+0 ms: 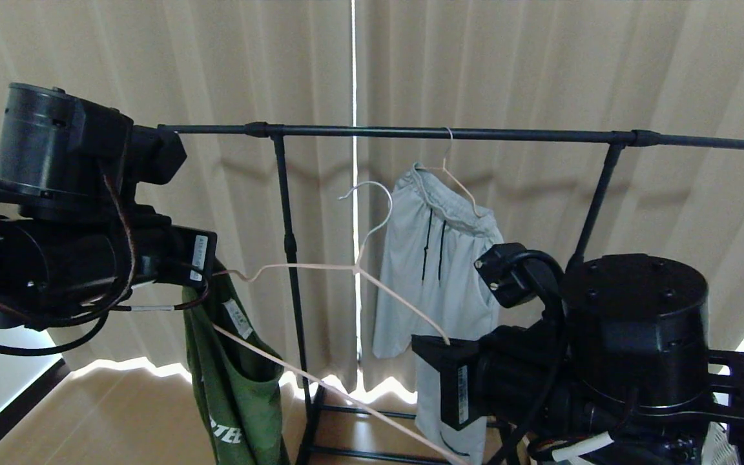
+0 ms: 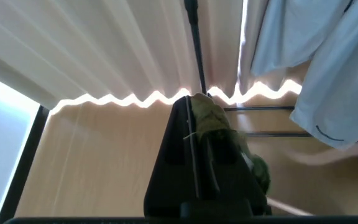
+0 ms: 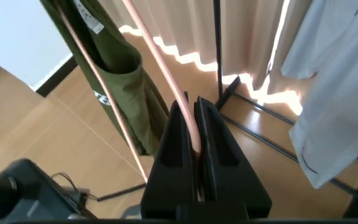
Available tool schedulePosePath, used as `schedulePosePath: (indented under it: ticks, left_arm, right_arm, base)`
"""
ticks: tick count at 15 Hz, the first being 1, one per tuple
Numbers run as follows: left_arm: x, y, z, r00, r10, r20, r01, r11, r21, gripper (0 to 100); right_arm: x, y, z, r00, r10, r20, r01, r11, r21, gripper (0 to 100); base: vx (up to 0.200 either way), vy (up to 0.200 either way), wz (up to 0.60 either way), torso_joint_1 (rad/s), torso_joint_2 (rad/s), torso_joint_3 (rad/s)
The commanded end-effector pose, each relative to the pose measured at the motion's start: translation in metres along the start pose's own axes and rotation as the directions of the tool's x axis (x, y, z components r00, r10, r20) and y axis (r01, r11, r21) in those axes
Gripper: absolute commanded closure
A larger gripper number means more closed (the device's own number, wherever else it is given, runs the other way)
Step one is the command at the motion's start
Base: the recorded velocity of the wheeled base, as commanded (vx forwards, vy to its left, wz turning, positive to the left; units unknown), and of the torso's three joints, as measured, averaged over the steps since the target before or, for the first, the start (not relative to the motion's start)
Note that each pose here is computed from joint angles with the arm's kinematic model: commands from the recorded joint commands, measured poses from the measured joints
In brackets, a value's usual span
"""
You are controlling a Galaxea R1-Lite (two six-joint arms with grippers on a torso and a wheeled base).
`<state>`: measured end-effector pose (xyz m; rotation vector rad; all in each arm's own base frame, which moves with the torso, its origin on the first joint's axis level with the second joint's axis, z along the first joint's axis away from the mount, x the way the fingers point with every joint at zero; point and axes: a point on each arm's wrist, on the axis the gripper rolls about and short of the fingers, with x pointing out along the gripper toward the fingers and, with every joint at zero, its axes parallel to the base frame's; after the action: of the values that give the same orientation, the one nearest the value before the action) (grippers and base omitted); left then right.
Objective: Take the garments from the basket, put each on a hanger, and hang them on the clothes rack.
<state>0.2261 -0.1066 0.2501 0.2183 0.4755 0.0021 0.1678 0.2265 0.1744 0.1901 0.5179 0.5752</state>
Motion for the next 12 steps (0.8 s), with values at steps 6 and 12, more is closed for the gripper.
schedulePosePath:
  ticks: [6,12]
  left_arm:
    - [-0.030,-0.038,0.004,0.984,-0.169,0.054,0.174,0.976,-0.130,100]
    - [-0.015,-0.015,0.004,0.999,-0.010,0.040,0.014,0.995,-0.103,100]
  right_arm:
    - [0.039,0.016,0.001,1.000,-0.024,-0.003,0.024,1.000,0.012,100]
    - [0.034,0.006,-0.015,0.985,-0.173,0.003,0.173,0.985,-0.023,100]
  base:
    - [0.000,0.000,0.00,0.000,0.00,0.000]
    - [0.000,0.000,0.00,0.000,0.00,0.000]
